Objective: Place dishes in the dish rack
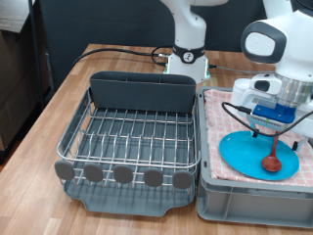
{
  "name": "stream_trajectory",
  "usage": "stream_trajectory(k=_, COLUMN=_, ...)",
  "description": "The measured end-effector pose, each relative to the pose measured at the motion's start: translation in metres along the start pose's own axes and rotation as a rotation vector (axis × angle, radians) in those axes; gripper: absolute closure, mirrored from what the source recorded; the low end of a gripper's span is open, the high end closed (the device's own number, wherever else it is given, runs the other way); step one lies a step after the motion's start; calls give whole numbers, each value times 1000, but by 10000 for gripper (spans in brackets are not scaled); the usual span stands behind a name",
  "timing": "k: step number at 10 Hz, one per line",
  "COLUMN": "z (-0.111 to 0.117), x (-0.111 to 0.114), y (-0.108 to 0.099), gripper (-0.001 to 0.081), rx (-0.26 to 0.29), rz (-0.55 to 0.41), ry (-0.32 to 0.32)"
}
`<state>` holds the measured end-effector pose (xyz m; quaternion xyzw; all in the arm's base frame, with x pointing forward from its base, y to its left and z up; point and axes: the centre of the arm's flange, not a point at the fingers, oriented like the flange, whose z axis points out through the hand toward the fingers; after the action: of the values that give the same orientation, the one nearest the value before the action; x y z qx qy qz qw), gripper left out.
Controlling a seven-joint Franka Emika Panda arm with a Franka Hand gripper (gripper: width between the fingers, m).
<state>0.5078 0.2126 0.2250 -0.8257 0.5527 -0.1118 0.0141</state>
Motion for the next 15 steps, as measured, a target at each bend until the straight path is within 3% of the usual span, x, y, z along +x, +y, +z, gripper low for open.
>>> stream_trajectory(k=1, z=2, x=1, y=0, gripper=3, rx=3, rz=2, ry=-2)
stream_trajectory(k=2, z=4, x=2, y=0, gripper=83, rx=5, rz=6, ry=-4)
stream_trajectory(k=3, z=6, x=3, y=1, gripper=271, rx=6, rz=12, ry=-4)
stream_trajectory(k=4, z=8, x=2, y=1, gripper=271, rx=7, rz=17, ry=-4)
stream_trajectory(k=5, z=9, x=1, y=1, gripper=433, rx=8, rz=21, ry=-5)
stream_trajectory(k=6, z=10, x=0, y=2, gripper=433, rx=11, rz=24, ry=-3)
stream_trajectory(k=7, z=11, x=-1, y=2, gripper=623, rx=12, rz=27, ry=0)
stream_trajectory(k=8, z=10, x=-3, y=2, gripper=727, rx=14, rz=25, ry=0)
stream_trajectory(k=15, z=-18, x=2, y=-11, gripper=727, rx=5, rz=7, ry=1)
